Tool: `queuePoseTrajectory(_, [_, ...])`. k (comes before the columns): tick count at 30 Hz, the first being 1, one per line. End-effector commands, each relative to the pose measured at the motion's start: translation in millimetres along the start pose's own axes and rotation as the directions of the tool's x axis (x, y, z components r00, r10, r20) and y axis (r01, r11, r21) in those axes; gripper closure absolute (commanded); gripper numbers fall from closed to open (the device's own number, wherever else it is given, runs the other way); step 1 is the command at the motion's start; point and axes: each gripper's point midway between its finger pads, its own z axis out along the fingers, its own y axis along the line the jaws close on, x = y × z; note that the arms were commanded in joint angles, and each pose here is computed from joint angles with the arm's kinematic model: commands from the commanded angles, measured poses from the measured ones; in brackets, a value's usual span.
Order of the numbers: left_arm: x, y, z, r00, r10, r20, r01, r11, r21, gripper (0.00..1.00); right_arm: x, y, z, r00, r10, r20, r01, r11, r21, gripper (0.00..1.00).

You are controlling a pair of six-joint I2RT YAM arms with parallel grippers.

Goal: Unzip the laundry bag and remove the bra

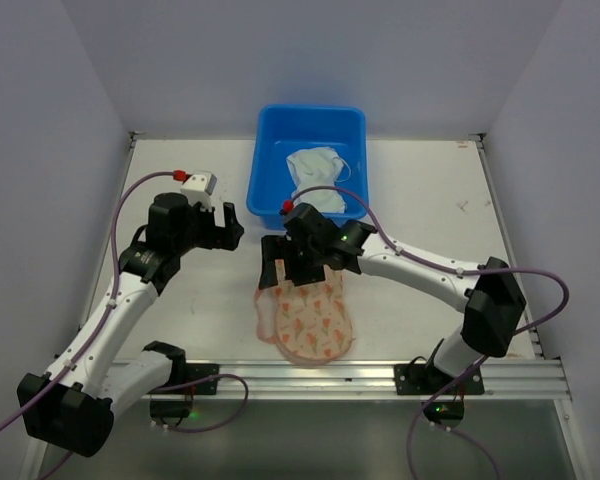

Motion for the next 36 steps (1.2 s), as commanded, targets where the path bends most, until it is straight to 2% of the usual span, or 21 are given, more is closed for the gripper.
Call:
queuePoseTrajectory(1, [-8.9,2.1,-0.4,0.999,0.019,0.051,-0.019,1.0,-0.003,0.0,-25.0,26.1,-33.7,0.994,-0.053,0.1,0.063,0.993,-0.097,0.03])
queuePoseTrajectory(5, [-9.1,2.6,0.1,0.999,0.017,0.051,-0.016,1.0,-0.008,0.0,-57.2,-4.7,-62.2,0.972,-0.028,0.232,0.035,0.999,-0.026,0.01])
queuePoseTrajectory(6, [-9.2,3.4,0.1,0.999,0.017,0.052,-0.016,1.0,-0.012,0.0,-68.5,-24.3,-68.6,0.965,0.0,0.264,0.0,1.0,0.002,0.01])
queuePoseTrajectory(7, [-10.1,4.0,-0.1,0.998,0.015,0.054,-0.014,1.0,-0.017,0.0,-76.7,-29.8,-87.3,0.949,0.001,0.316,0.0,1.0,-0.002,0.01])
queuePoseTrajectory(12, [-12.8,3.4,-0.8,0.998,0.008,0.061,-0.007,1.0,-0.017,0.0,-119.6,-110.7,-154.7,0.833,0.045,0.551,-0.135,0.983,0.123,0.01])
queuePoseTrajectory(16, [-15.9,6.8,-3.4,0.998,-0.002,0.064,0.004,0.999,-0.04,0.0,-130.1,-163.0,-211.5,0.728,0.064,0.682,-0.237,0.958,0.163,0.01])
queuePoseTrajectory(17, [-20.4,8.0,-5.1,0.997,-0.001,0.074,0.005,0.999,-0.051,0.0,-130.1,-182.4,-232.9,0.683,0.082,0.726,-0.293,0.941,0.17,0.01])
queuePoseTrajectory(19, [-26.6,7.7,-10.8,0.996,-0.004,0.084,0.009,0.998,-0.058,0.0,-124.1,-197.1,-249.4,0.666,0.097,0.74,-0.327,0.929,0.172,0.01])
queuePoseTrajectory(22, [-37.9,7.4,-23.9,0.993,-0.017,0.12,0.026,0.997,-0.07,0.0,-116.5,-222.6,-282.3,0.605,0.094,0.791,-0.403,0.893,0.201,0.01])
queuePoseTrajectory(26, [-55.3,12.1,-46.3,0.984,-0.027,0.176,0.048,0.992,-0.119,0.0,-104.1,-221.8,-311.0,0.526,0.059,0.848,-0.438,0.874,0.211,0.01])
queuePoseTrajectory(30, [-83.4,14.9,-81.1,0.963,-0.029,0.269,0.075,0.984,-0.162,0.0,-86.2,-197.0,-347.5,0.432,0.001,0.902,-0.393,0.901,0.186,0.01])
queuePoseTrajectory(36, [-125.6,30.0,-153.6,0.894,-0.01,0.448,0.147,0.951,-0.273,0.0,-48.7,-168.7,-405.2,0.302,-0.137,0.943,-0.341,0.909,0.241,0.01])
